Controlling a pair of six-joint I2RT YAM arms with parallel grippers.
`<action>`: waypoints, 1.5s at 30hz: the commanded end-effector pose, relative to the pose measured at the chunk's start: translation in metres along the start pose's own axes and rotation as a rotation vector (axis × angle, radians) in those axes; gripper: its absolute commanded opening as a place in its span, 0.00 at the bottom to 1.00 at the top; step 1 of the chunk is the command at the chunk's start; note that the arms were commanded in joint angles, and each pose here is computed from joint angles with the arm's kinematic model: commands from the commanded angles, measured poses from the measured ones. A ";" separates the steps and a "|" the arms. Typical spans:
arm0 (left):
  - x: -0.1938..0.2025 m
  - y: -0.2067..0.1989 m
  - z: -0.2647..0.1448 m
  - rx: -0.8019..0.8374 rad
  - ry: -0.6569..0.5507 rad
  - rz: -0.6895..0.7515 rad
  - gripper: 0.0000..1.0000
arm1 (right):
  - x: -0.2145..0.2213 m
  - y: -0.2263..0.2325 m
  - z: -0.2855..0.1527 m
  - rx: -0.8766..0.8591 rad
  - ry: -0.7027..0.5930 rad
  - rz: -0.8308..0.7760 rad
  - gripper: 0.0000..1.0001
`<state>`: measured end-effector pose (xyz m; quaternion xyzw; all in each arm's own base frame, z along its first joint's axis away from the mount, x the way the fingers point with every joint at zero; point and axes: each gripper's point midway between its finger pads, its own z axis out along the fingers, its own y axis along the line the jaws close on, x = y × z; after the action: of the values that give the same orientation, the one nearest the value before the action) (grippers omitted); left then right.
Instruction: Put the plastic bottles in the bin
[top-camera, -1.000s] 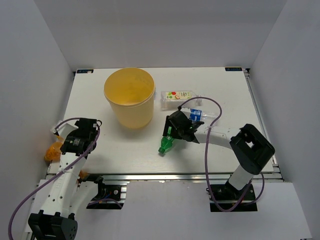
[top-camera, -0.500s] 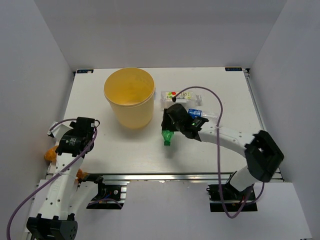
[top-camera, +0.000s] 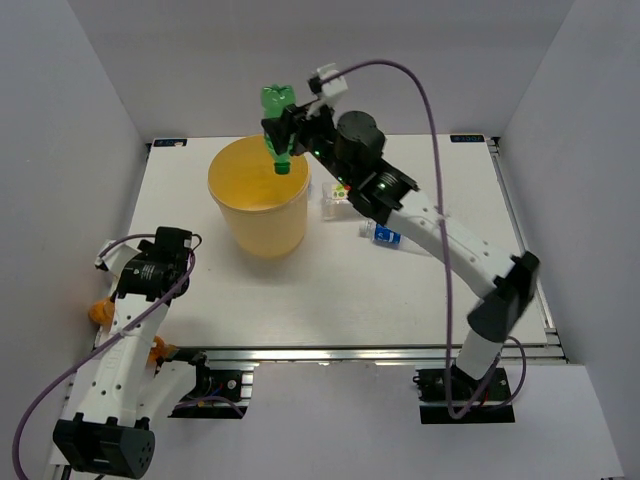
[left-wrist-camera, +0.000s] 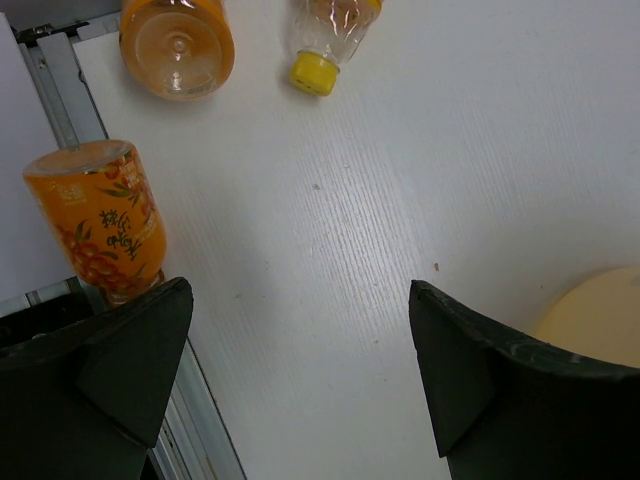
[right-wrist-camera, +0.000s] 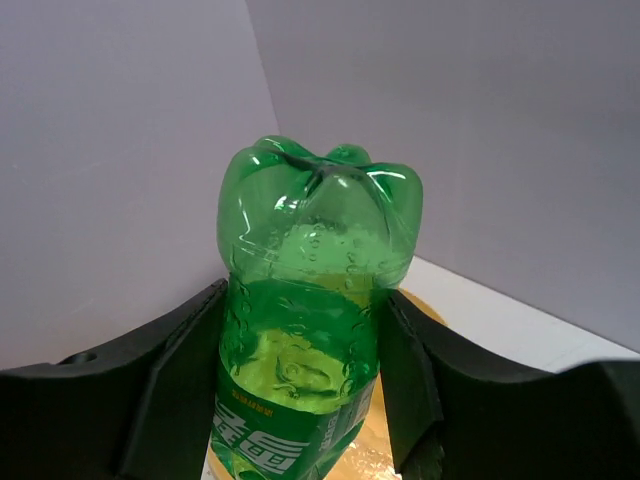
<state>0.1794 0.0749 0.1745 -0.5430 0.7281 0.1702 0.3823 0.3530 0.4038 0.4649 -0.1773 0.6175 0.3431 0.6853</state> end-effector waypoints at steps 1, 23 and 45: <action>-0.003 0.002 0.000 -0.027 -0.008 -0.059 0.98 | 0.027 0.009 0.038 -0.047 0.044 -0.067 0.56; 0.070 0.059 0.011 -0.148 0.162 -0.363 0.98 | 0.045 -0.034 -0.041 -0.027 0.230 -0.087 0.89; 0.048 0.081 0.048 -0.361 -0.137 -0.325 0.98 | 0.138 -0.112 -0.071 -0.022 0.514 0.120 0.89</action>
<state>0.1300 0.0867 0.0865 -0.7131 0.5779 0.2096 0.3370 0.3798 0.3095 0.3001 -0.2280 0.7766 0.3284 0.4869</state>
